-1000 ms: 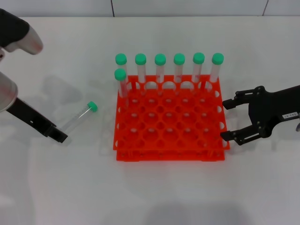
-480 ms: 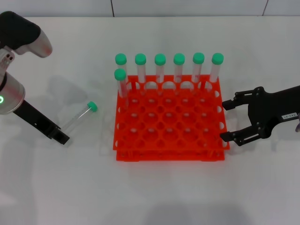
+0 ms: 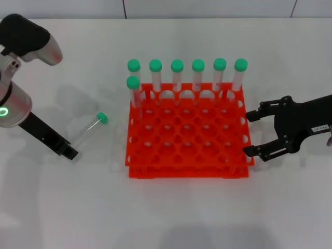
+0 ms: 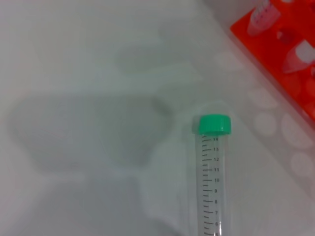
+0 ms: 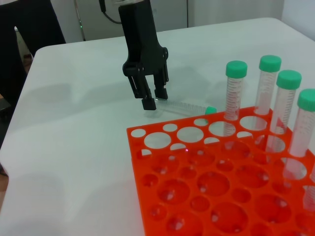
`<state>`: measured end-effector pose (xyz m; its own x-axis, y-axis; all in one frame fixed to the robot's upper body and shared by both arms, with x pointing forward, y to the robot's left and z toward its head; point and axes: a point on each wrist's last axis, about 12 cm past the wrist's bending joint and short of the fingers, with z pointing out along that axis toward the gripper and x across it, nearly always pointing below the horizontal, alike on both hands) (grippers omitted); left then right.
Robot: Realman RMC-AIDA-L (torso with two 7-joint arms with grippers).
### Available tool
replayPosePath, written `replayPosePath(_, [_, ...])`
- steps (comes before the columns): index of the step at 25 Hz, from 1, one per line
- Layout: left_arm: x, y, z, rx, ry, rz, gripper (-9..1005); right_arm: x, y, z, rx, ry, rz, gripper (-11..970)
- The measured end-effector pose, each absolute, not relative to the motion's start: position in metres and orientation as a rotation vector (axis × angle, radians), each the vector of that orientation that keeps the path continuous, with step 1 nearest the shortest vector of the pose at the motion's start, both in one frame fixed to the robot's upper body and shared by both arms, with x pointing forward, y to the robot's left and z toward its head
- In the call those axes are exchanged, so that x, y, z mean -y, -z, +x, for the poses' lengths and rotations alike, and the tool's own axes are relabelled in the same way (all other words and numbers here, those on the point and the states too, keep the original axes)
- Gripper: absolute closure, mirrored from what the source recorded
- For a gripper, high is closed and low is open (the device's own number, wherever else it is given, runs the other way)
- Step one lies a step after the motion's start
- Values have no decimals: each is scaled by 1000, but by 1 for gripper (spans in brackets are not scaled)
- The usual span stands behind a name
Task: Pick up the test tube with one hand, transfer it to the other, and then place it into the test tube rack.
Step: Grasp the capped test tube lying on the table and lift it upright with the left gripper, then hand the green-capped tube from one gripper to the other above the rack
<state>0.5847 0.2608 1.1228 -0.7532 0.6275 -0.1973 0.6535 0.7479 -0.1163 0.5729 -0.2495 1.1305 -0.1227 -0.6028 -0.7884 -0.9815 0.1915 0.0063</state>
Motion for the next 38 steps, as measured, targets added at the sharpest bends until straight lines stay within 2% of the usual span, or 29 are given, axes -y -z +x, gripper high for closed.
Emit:
replayPosePath(1, [-260,-1123,585,-2799,268,1034,539,249,-1131,573,-1811,-732,-1486,169])
replayPosePath(6, [-260,-1120,585,-2804,259,1019,715,249,-1131,573,-1810,-732,-1485,171])
replayPosePath(16, [-261,-1122,588,-2796,250,999,812,250,-1131,573,-1810,-732,-1484,175])
replayPosePath(21, [-263,-1143,591,-2719,207,937,809,251,-1130,572,-1815,-730,-1482,178])
replayPosePath(27, [-271,-1170,593,-2503,202,803,806,252,-1130,572,-1814,-727,-1483,180])
replayPosePath(31, [-276,-1174,593,-2332,214,787,803,253,-1129,572,-1814,-724,-1483,182])
replayPosePath(38, [-280,-1176,589,-2047,359,748,799,253,-1129,571,-1808,-726,-1490,185])
